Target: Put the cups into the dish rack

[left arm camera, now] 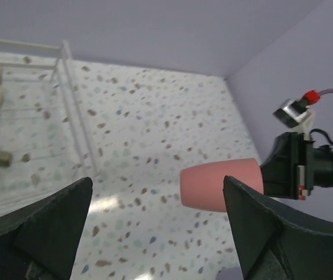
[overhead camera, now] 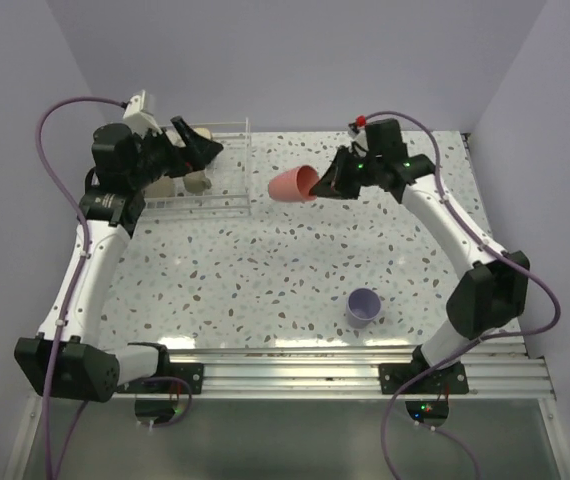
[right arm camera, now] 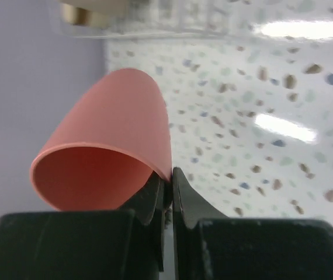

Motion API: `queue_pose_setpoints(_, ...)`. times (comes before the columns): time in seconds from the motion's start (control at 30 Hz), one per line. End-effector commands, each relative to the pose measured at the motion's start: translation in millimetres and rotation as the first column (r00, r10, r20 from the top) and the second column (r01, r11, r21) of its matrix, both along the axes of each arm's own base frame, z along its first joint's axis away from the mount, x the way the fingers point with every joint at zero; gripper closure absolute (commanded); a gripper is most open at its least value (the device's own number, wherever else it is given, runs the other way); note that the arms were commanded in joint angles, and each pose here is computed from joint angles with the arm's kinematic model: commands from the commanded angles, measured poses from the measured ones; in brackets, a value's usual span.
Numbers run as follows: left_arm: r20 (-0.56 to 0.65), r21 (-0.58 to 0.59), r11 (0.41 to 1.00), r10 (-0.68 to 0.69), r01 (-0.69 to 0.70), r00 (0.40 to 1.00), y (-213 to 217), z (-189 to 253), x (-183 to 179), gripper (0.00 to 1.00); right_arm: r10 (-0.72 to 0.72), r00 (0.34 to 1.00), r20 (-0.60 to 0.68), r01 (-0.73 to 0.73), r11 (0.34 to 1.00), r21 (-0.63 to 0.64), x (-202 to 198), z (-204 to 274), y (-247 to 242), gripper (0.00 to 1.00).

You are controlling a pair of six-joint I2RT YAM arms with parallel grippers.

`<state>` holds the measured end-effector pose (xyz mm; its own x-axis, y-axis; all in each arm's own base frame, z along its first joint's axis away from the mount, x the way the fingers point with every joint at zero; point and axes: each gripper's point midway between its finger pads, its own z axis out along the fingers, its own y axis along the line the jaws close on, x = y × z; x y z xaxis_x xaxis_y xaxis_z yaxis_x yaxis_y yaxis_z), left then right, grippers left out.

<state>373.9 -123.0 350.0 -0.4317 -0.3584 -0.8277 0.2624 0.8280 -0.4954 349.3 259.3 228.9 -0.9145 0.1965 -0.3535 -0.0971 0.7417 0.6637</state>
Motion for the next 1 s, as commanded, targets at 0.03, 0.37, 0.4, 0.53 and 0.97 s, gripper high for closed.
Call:
queue_pose_setpoints(0.03,0.344,-0.342,0.812,-0.361,0.473,0.867,-36.2,76.6,-29.5,0.03,0.027,0.992,0.121,-0.1,0.749,0.655,-2.6,164.0,33.5,1.0)
queue_pose_setpoints(0.37,0.55,-0.498,0.49,-0.459,0.715,0.698,-48.0,100.2,-39.8,0.01,-0.012,0.982,0.189,-0.165,0.439,0.883,14.0,258.4,29.6,1.0)
queue_pose_setpoints(0.4,0.563,-0.486,0.482,-0.465,0.729,0.683,-53.3,104.1,-41.8,0.0,-0.007,0.982,0.187,-0.166,0.436,0.885,14.9,257.8,31.8,1.0)
queue_pose_setpoints(0.53,0.588,-0.473,0.471,-0.46,0.744,0.665,-61.2,111.4,-38.6,0.0,-0.003,0.984,0.177,-0.158,0.44,0.884,18.9,251.7,39.1,1.0)
queue_pose_setpoints(0.97,0.609,-0.508,0.461,-0.405,0.727,0.682,-57.9,114.0,-27.4,0.0,0.079,0.987,0.139,-0.16,0.502,0.85,18.8,217.1,80.1,1.0)
